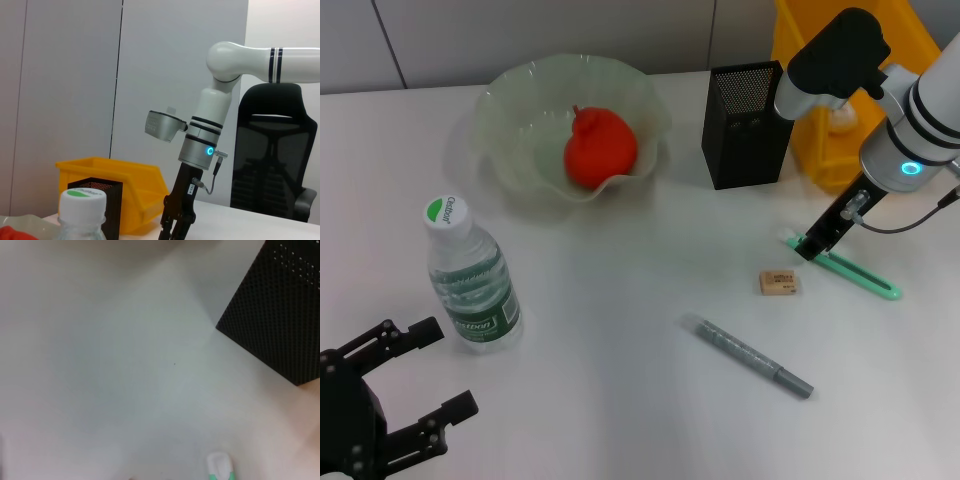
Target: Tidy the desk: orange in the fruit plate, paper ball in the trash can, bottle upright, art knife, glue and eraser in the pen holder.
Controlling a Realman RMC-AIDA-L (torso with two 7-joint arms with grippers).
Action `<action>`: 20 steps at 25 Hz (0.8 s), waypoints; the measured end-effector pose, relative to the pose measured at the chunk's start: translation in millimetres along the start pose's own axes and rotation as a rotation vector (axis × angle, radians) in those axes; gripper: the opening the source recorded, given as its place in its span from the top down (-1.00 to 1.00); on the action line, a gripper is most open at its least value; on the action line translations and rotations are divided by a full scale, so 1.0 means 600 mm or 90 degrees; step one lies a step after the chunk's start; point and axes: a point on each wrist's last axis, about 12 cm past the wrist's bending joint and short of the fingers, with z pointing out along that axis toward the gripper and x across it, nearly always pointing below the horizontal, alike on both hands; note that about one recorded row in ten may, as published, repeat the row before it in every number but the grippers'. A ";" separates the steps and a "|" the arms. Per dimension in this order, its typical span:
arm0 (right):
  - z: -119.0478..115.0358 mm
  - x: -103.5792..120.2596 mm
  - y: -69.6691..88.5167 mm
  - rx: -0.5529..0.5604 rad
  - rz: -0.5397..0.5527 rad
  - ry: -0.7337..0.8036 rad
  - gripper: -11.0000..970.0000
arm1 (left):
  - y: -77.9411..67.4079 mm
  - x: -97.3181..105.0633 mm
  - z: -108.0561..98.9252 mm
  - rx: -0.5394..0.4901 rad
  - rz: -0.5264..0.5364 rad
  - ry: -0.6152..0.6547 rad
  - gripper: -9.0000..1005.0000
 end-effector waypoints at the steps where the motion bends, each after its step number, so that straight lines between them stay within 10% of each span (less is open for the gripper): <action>1: 0.000 0.000 0.000 0.000 0.000 0.000 -0.23 | 0.000 0.000 0.000 0.000 0.000 0.000 -0.57; 6: 0.002 0.002 0.000 -0.002 -0.004 0.003 0.12 | 0.000 0.000 0.000 0.000 0.000 -0.001 -0.57; 20: 0.010 0.005 0.003 -0.013 -0.011 0.002 0.32 | 0.001 0.000 0.002 -0.001 0.000 -0.001 -0.57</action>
